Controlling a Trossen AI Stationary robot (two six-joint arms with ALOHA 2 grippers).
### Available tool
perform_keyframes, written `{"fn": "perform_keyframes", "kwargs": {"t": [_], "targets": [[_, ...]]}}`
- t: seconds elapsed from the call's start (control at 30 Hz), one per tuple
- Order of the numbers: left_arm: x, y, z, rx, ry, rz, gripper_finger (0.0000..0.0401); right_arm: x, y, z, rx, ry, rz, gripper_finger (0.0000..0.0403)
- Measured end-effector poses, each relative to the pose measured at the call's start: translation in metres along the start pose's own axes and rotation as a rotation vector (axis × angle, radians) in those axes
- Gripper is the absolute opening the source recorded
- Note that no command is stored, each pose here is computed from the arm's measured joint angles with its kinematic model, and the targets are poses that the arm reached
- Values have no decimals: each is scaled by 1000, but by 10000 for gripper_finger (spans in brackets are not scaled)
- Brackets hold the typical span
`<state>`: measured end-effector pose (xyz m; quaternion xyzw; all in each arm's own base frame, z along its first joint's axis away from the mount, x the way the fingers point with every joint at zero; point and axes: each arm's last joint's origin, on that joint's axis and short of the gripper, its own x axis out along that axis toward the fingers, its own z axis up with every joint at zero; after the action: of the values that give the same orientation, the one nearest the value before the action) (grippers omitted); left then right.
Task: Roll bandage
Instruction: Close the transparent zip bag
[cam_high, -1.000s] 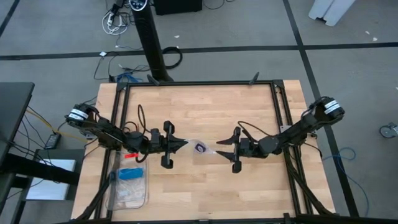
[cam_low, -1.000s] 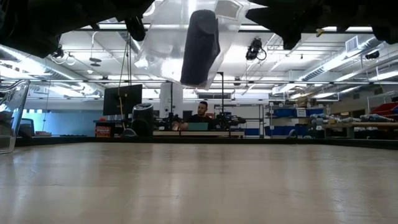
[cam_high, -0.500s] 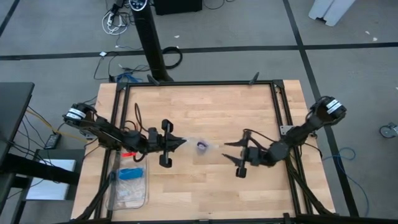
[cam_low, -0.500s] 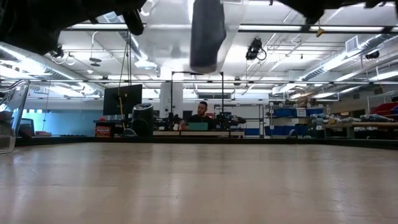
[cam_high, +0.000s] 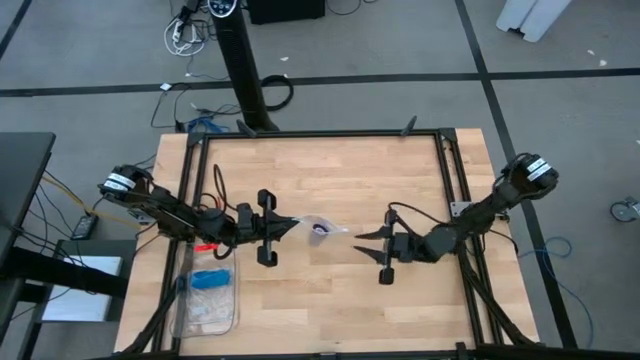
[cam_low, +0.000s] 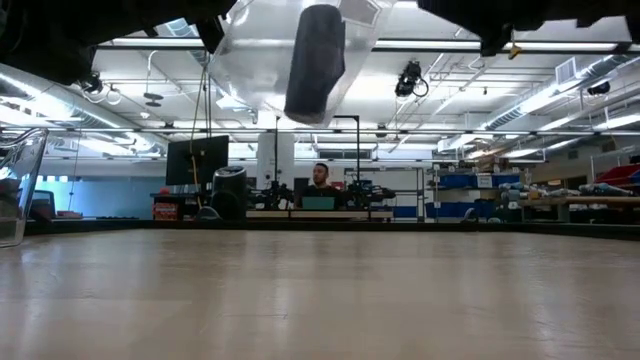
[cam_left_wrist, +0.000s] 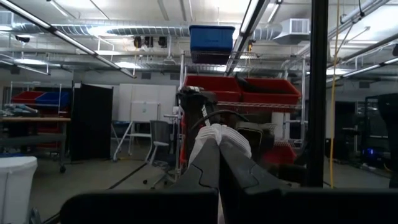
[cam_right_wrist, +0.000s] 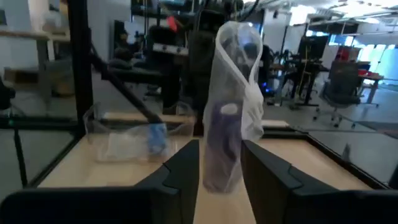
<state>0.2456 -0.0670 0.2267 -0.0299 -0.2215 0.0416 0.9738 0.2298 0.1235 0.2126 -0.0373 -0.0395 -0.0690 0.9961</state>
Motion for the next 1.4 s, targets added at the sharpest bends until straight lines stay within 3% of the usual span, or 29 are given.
{"fn": "perform_keyframes", "kwargs": {"t": [0.2,0.77,0.93,1.07,1.23,1.4], "targets": [[0,0,0,1,2,-3,0,18,-7,-8,80,-132,30,109],[0,-1,0,-17,-4,-19,0,19,-8,-18,64,-98,-144,166],[0,-1,0,-17,-3,-19,0,26,-13,-17,104,-127,-41,164],[0,-1,0,-17,-2,-19,0,34,-16,-10,107,-156,-34,161],[0,-1,0,-17,-2,-19,0,42,-16,-6,79,-155,-1,120],[0,-1,0,-18,-5,-20,0,44,-16,-10,66,-117,1,22]]}}
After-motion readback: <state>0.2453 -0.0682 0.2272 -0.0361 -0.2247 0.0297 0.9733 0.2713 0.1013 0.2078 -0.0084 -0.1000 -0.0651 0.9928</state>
